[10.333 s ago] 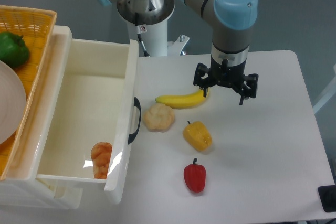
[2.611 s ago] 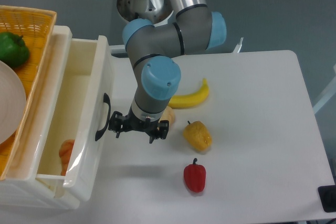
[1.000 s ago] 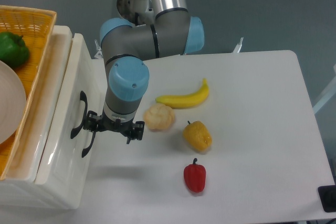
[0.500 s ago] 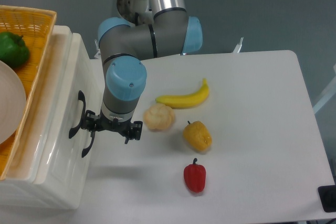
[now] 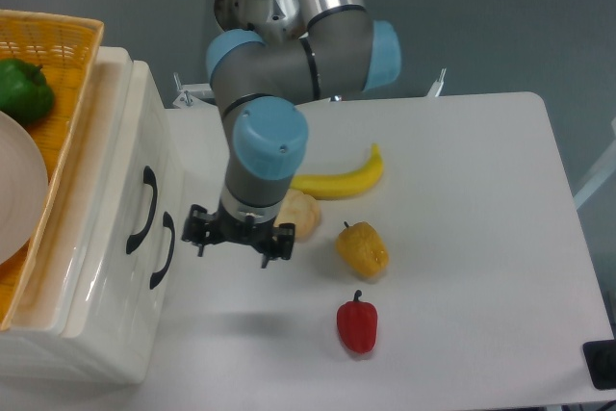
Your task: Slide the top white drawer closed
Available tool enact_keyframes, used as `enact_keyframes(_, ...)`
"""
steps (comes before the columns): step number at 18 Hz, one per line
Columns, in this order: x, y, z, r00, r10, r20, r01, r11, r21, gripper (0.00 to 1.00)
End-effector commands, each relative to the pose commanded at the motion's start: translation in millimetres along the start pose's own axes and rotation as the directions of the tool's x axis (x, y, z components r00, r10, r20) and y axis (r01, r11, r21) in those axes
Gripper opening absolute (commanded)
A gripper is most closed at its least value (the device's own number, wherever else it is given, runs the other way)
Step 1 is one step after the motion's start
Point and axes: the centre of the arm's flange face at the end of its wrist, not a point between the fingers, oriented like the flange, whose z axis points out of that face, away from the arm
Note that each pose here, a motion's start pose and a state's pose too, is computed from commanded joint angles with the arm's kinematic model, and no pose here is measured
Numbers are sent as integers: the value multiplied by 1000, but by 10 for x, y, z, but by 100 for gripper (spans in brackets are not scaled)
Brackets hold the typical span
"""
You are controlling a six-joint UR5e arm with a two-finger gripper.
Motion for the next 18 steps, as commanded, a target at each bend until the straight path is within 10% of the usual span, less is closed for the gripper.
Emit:
enact_keyframes(6, -692, 364, -193, 963, 245, 110, -231, 965, -122, 100)
enact_keyframes(18, -1824, 1117, -562, 938, 334, 93, -319, 936, -148, 100)
